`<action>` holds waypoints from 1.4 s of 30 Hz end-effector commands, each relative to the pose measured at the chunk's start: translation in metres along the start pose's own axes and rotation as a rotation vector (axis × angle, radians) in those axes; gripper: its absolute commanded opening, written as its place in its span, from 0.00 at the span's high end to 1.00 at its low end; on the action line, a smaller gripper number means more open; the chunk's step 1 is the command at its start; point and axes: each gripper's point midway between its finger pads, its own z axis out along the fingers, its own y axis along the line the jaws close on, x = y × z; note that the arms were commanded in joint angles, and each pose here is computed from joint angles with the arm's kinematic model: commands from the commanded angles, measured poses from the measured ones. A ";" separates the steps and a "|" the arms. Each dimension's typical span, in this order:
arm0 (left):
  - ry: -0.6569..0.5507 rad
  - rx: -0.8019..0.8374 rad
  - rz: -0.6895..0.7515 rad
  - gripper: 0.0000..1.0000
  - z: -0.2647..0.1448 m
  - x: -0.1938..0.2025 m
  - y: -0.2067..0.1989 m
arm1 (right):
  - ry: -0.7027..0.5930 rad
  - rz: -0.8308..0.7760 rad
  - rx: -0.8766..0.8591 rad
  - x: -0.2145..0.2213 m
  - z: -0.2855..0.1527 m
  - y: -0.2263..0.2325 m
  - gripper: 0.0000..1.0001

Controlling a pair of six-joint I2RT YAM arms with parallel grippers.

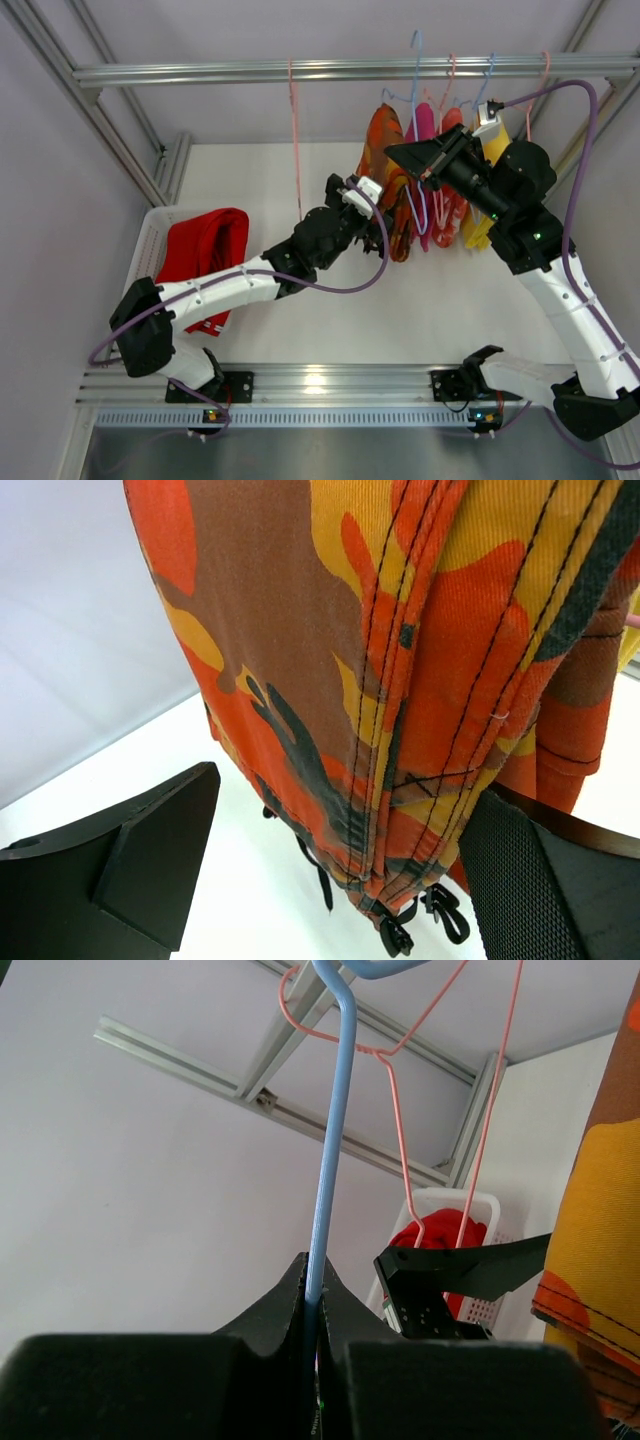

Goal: Remove the trousers from the hanger

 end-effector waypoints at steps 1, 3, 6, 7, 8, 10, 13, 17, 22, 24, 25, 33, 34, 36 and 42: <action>-0.102 0.010 -0.044 0.01 0.004 -0.033 0.002 | -0.131 -0.104 -0.310 -0.034 -0.034 0.099 1.00; -0.137 0.036 -0.051 0.01 0.004 -0.044 -0.002 | -0.134 -0.101 -0.321 -0.034 -0.035 0.100 1.00; -0.163 0.022 -0.045 0.01 0.010 -0.055 0.000 | -0.132 -0.095 -0.327 -0.032 -0.035 0.099 1.00; -0.158 0.011 -0.036 0.01 0.013 -0.054 0.001 | -0.132 -0.095 -0.327 -0.033 -0.036 0.099 1.00; -0.169 -0.011 -0.027 0.03 0.015 -0.060 0.006 | -0.131 -0.097 -0.328 -0.032 -0.036 0.099 1.00; -0.163 -0.031 -0.024 0.05 0.020 -0.060 0.012 | -0.129 -0.097 -0.330 -0.032 -0.037 0.101 1.00; -0.161 -0.046 -0.037 0.07 0.023 -0.063 0.018 | -0.130 -0.096 -0.338 -0.033 -0.038 0.103 1.00; -0.153 -0.040 -0.027 0.13 0.024 -0.059 0.016 | -0.127 -0.096 -0.341 -0.032 -0.038 0.104 1.00; -0.142 -0.065 -0.017 0.46 0.021 -0.061 0.027 | -0.139 -0.119 -0.332 -0.033 -0.041 0.102 1.00; -0.140 -0.071 -0.016 0.58 0.019 -0.062 0.031 | -0.142 -0.123 -0.329 -0.033 -0.041 0.101 1.00; -0.146 -0.072 -0.016 0.66 0.017 -0.066 0.034 | -0.140 -0.122 -0.325 -0.032 -0.041 0.099 1.00; -0.212 -0.027 -0.039 1.00 0.003 -0.102 0.034 | -0.135 -0.151 -0.287 -0.028 -0.033 0.083 1.00; -0.223 -0.018 -0.039 1.00 0.002 -0.106 0.033 | -0.132 -0.155 -0.275 -0.027 -0.031 0.077 1.00; -0.250 0.006 -0.043 1.00 -0.003 -0.120 0.032 | -0.131 -0.169 -0.262 -0.024 -0.030 0.071 1.00; -0.313 0.048 -0.040 1.00 -0.016 -0.152 0.032 | -0.118 -0.189 -0.217 -0.017 -0.022 0.048 1.00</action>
